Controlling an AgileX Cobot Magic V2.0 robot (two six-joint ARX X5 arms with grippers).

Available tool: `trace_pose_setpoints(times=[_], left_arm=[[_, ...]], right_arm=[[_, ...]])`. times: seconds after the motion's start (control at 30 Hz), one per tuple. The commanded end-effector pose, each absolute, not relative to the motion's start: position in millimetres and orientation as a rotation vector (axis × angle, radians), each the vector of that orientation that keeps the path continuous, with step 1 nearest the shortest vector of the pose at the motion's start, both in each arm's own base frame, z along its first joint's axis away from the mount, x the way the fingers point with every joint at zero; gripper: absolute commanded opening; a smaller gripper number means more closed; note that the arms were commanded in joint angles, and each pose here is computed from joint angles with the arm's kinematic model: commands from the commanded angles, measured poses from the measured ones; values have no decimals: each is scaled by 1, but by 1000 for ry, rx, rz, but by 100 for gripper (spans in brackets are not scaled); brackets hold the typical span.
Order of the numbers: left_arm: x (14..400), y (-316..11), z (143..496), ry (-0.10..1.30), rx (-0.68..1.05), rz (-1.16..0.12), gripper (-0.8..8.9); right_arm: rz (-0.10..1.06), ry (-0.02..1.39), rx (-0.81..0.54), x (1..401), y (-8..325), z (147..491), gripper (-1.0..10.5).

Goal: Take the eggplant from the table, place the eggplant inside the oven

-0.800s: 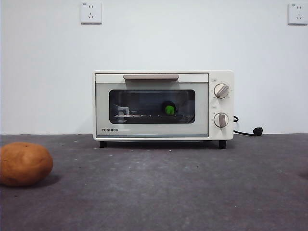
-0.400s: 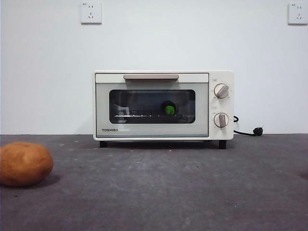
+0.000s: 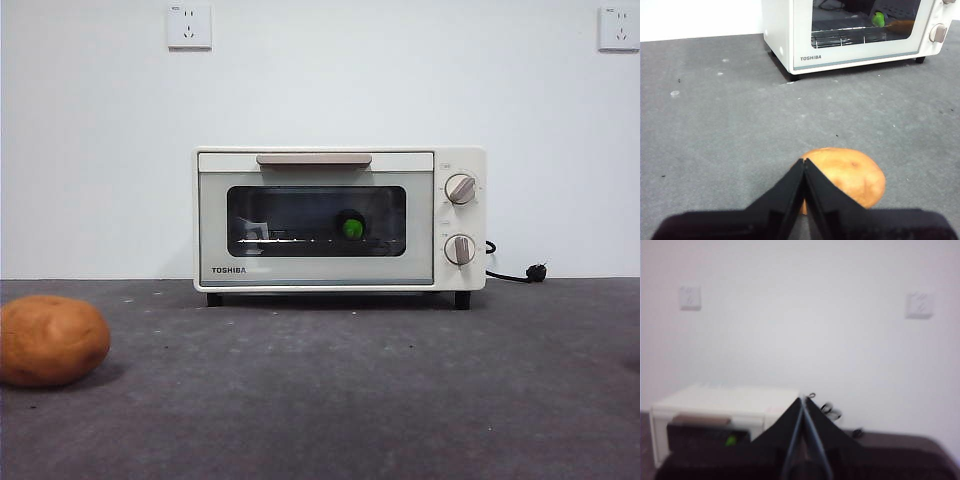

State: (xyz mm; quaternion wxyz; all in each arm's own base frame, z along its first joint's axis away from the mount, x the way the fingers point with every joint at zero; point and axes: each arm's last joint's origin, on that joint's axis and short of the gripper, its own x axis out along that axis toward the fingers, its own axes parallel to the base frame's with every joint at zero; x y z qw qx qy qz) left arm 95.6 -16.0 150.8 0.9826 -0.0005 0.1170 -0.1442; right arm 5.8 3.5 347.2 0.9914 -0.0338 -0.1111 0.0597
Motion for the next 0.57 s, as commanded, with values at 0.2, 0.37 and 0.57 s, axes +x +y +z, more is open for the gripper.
trace_pose_setpoints(times=[0.2,0.37,0.57], left_arm=[[96,-16,147,240,-9,-291,-4],[96,-16,147,241,-9,-291,-4],[96,-16,147,241,-9,-291,-4]], right_arm=[[132,-68,-25,63,3,250,0],[129,3,-19,74,2,225,0],[129,53,-23,81,2,208,0]])
